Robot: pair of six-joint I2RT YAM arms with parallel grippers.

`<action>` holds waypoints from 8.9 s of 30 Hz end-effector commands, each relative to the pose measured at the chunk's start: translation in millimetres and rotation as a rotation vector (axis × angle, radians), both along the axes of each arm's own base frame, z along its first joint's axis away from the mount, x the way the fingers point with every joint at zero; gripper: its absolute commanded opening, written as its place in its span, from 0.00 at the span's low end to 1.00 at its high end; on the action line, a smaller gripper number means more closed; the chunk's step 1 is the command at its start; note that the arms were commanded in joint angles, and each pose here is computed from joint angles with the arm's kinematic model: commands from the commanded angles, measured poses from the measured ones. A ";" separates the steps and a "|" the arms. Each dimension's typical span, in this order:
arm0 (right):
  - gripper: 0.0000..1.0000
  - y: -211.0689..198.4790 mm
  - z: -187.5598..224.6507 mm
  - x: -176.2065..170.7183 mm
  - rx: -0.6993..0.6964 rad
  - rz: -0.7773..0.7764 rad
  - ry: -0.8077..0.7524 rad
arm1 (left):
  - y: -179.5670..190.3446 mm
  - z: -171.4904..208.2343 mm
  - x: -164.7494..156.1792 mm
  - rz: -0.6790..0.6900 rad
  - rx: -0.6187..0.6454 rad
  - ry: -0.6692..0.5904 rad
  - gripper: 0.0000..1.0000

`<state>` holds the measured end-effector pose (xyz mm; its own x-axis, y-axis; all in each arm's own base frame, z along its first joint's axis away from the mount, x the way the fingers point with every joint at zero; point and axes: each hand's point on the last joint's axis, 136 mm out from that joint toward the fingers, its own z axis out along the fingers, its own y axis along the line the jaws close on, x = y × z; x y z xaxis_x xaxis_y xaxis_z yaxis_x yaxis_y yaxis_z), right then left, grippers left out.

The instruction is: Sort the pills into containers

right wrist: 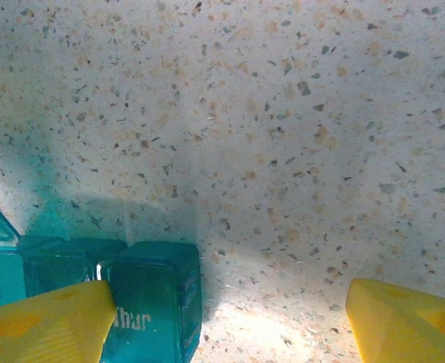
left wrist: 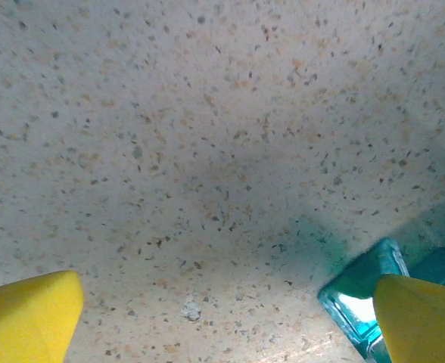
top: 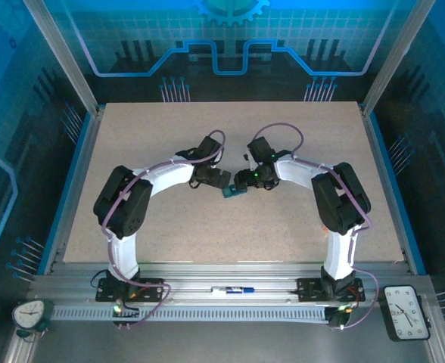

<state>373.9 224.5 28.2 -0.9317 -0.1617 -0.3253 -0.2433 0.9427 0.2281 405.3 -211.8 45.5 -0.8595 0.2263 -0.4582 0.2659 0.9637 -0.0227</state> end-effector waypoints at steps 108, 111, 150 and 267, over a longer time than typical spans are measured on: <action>0.95 -257.6 48.5 -152.5 -0.194 -0.948 0.177 | 31.2 83.6 -45.2 0.366 -0.829 -0.079 0.99; 0.93 -259.3 42.3 -160.4 -0.206 -0.958 0.180 | 29.7 82.8 -43.8 0.365 -0.834 -0.074 0.99; 0.59 -265.2 22.0 -160.7 -0.231 -0.899 0.175 | 25.9 87.5 -43.9 0.358 -0.858 -0.064 0.99; 0.65 97.4 196.2 -43.6 0.556 0.442 0.090 | -50.2 166.7 -47.5 -0.498 -0.459 -0.689 0.22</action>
<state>342.1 318.1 212.9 -0.8470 -0.3578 -0.3931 -0.5307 0.5269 0.6639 349.6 -262.1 198.3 -0.2254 0.1966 -0.9542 0.7560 0.6531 -0.0441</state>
